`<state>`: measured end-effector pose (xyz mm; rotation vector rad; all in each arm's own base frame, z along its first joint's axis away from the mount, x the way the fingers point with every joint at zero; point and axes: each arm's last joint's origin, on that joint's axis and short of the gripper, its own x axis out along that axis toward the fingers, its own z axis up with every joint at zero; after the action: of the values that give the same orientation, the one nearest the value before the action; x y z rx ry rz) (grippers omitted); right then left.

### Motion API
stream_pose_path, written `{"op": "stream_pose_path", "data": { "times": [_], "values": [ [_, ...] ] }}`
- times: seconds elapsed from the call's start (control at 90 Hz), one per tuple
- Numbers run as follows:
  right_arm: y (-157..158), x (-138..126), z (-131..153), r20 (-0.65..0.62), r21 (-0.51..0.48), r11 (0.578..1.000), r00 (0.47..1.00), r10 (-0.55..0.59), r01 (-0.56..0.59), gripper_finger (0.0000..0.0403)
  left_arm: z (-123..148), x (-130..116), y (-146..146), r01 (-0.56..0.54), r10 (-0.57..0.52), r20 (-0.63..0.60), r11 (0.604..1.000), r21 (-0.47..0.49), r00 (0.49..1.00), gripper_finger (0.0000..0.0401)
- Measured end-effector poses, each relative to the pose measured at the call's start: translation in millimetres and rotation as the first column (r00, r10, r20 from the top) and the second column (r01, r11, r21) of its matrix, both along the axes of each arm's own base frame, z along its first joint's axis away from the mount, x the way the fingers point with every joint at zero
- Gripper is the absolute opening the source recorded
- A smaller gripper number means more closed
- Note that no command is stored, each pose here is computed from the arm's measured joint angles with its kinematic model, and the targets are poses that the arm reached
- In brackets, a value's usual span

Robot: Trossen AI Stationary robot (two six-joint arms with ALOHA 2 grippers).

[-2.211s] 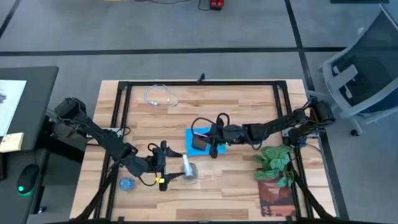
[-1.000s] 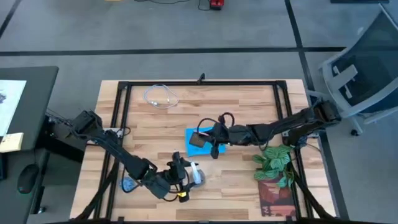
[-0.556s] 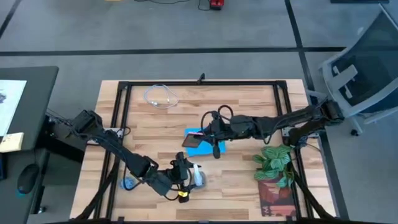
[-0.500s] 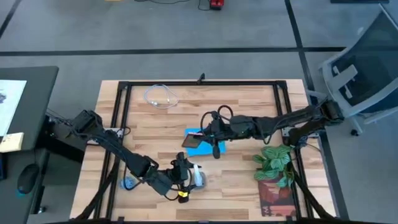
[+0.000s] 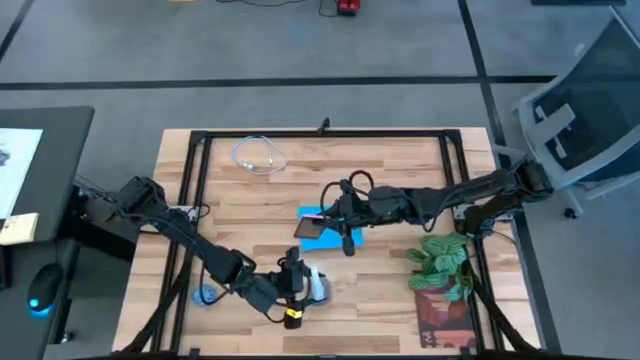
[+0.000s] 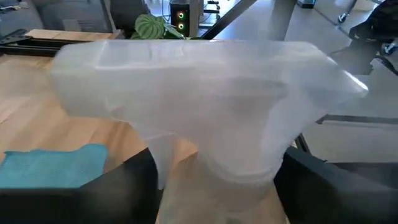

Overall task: Apply microfiber cloth
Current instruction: Spray the front cellphone using the spray bottle

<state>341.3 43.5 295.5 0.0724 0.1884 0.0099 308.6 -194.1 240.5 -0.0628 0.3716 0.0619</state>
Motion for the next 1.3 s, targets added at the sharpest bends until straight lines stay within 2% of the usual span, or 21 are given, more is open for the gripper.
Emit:
{"op": "stream_pose_path", "data": {
  "times": [0.122, 0.311, 0.544, 0.778, 0.922, 1.067, 1.222, 1.3],
  "values": [
    [0.0, -0.1, -0.5, -0.005, -0.001, 1.0, 1.0, 0.0, 0.0, 0.0025, 0.0, -0.8, -2.5, 0.079, -0.079, -0.018, 0.997, 0.004, 0.997, 0.0212],
    [-5.2, -1.2, -2.4, -0.037, -0.006, 1.0, 0.999, -0.015, 0.015, 0.0025, 5.7, -10.2, 0.2, 0.182, -0.183, -0.094, 0.983, -0.017, 0.979, 0.0243],
    [-12.6, -3.4, -10.6, -0.13, -0.032, 0.999, 0.991, -0.025, 0.021, 0.0025, 21.3, -33.1, 11.0, 0.206, -0.205, -0.185, 0.978, -0.009, 0.961, 0.0266],
    [-17.8, -5.9, -28.6, -0.212, -0.059, 0.998, 0.977, -0.036, 0.024, 0.0024, 21.6, -36.4, 13.1, 0.214, -0.209, -0.216, 0.977, -0.001, 0.954, 0.0268],
    [-21.8, -10.9, -46.4, -0.23, -0.038, 0.998, 0.972, -0.05, 0.043, 0.0024, 21.7, -37.5, 12.5, 0.298, -0.293, -0.244, 0.955, -0.018, 0.925, 0.0268],
    [-23.8, -12.3, -50.8, -0.217, -0.018, 0.998, 0.974, -0.059, 0.056, 0.0024, 24.0, -42.0, 12.1, 0.401, -0.387, -0.272, 0.916, -0.002, 0.881, 0.0268],
    [-23.4, -12.6, -51.5, -0.22, -0.019, 0.998, 0.974, -0.058, 0.055, 0.0024, 31.1, -51.0, 21.9, 0.404, -0.375, -0.31, 0.914, 0.031, 0.874, 0.0268],
    [-23.0, -12.6, -51.4, -0.22, -0.022, 0.998, 0.974, -0.055, 0.051, 0.0025, 35.0, -56.1, 27.9, 0.38, -0.336, -0.323, 0.922, 0.08, 0.885, 0.0268]
  ]
}}
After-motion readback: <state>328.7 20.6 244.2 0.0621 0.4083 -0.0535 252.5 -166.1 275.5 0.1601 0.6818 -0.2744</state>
